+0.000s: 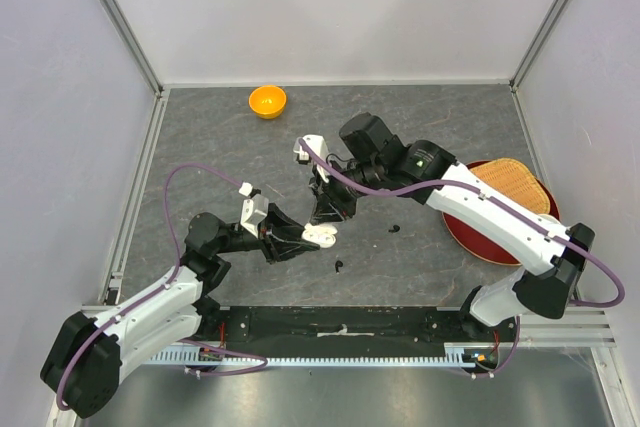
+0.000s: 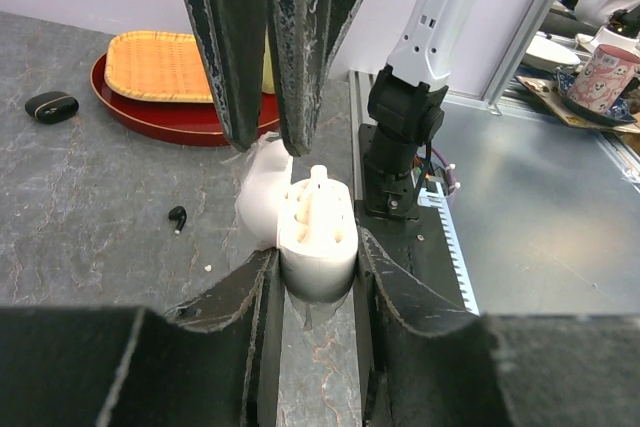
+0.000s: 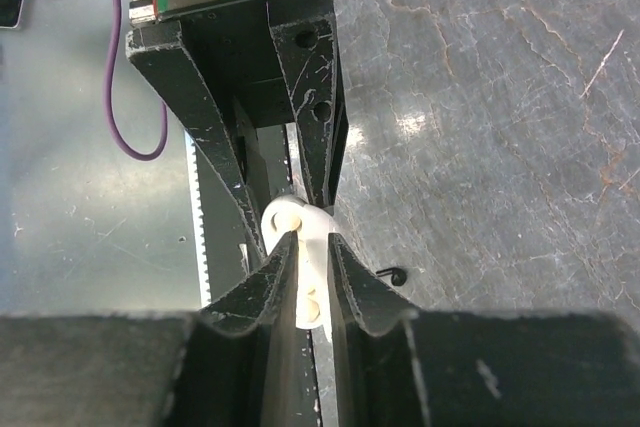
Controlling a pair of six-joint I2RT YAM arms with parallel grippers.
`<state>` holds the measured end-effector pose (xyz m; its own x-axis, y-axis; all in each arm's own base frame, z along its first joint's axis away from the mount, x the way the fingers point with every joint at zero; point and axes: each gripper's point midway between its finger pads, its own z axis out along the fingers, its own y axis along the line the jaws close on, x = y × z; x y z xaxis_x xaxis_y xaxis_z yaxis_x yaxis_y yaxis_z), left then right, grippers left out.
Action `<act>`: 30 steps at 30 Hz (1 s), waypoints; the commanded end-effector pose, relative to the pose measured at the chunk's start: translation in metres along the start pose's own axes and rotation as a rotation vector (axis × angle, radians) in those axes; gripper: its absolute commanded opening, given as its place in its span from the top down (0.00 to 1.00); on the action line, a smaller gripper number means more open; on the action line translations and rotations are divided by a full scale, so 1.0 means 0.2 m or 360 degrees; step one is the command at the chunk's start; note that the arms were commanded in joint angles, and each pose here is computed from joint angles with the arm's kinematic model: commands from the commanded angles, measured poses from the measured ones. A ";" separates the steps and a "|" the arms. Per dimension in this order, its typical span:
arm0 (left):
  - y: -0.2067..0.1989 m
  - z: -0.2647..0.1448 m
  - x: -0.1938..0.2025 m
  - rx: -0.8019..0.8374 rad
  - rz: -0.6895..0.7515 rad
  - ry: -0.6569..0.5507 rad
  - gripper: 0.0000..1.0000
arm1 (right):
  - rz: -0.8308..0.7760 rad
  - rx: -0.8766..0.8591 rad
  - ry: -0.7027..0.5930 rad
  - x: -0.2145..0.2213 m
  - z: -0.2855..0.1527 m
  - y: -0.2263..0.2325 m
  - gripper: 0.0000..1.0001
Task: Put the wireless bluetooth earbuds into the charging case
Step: Place the earbud in the charging case.
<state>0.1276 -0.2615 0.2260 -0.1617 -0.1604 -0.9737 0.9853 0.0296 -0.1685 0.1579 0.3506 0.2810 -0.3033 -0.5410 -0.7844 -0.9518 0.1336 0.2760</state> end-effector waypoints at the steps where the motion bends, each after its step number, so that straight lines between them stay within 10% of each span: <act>1: -0.02 0.01 -0.05 0.0032 0.0120 -0.0043 0.98 | -0.0022 -0.0048 -0.0051 -0.03 -0.01 0.03 0.74; 30: 0.03 0.00 -0.04 -0.0053 0.0104 -0.0025 0.98 | 0.0034 -0.0109 -0.0055 0.02 0.01 0.08 0.61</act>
<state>0.1325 -0.2609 0.2204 -0.1709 -0.1480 -0.9741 0.9814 0.0622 -0.1816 0.1366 0.3463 0.2903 -0.3153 -0.4974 -0.8082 -0.9429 0.0677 0.3262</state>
